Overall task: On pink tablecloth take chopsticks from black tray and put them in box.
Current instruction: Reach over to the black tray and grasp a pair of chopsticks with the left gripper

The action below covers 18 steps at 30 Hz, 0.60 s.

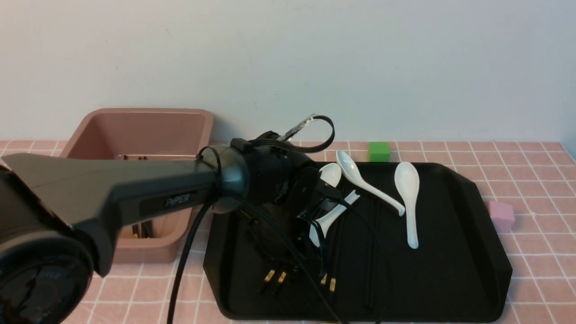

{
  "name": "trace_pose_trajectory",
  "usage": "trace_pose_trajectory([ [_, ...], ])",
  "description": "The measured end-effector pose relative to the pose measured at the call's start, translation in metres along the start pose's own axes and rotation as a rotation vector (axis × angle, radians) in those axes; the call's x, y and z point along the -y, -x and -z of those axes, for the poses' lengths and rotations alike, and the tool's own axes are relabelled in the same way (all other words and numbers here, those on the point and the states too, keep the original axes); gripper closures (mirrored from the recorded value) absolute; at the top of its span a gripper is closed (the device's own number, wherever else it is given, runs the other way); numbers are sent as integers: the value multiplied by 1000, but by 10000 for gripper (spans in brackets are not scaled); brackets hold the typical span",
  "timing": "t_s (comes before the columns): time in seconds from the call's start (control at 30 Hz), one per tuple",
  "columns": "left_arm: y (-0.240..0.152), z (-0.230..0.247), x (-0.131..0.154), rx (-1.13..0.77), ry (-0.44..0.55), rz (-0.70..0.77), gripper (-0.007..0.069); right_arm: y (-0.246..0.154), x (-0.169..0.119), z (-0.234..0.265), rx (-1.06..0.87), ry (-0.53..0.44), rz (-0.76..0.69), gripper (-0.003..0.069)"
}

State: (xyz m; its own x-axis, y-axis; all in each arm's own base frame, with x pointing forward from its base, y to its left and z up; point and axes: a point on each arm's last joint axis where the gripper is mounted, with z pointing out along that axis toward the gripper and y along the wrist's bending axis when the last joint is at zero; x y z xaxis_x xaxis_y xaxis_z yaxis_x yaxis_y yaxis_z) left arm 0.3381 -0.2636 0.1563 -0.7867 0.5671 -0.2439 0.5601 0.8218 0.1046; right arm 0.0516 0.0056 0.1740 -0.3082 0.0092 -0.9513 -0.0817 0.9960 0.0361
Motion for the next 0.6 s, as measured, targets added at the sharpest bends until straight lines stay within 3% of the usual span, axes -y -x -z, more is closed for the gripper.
trace_pose_trajectory([
  [0.37,0,0,0,-5,1,32,312,0,0,0,0,0,0,419],
  [0.6,-2,-1,0,-22,6,143,474,0,0,0,0,0,0,419],
])
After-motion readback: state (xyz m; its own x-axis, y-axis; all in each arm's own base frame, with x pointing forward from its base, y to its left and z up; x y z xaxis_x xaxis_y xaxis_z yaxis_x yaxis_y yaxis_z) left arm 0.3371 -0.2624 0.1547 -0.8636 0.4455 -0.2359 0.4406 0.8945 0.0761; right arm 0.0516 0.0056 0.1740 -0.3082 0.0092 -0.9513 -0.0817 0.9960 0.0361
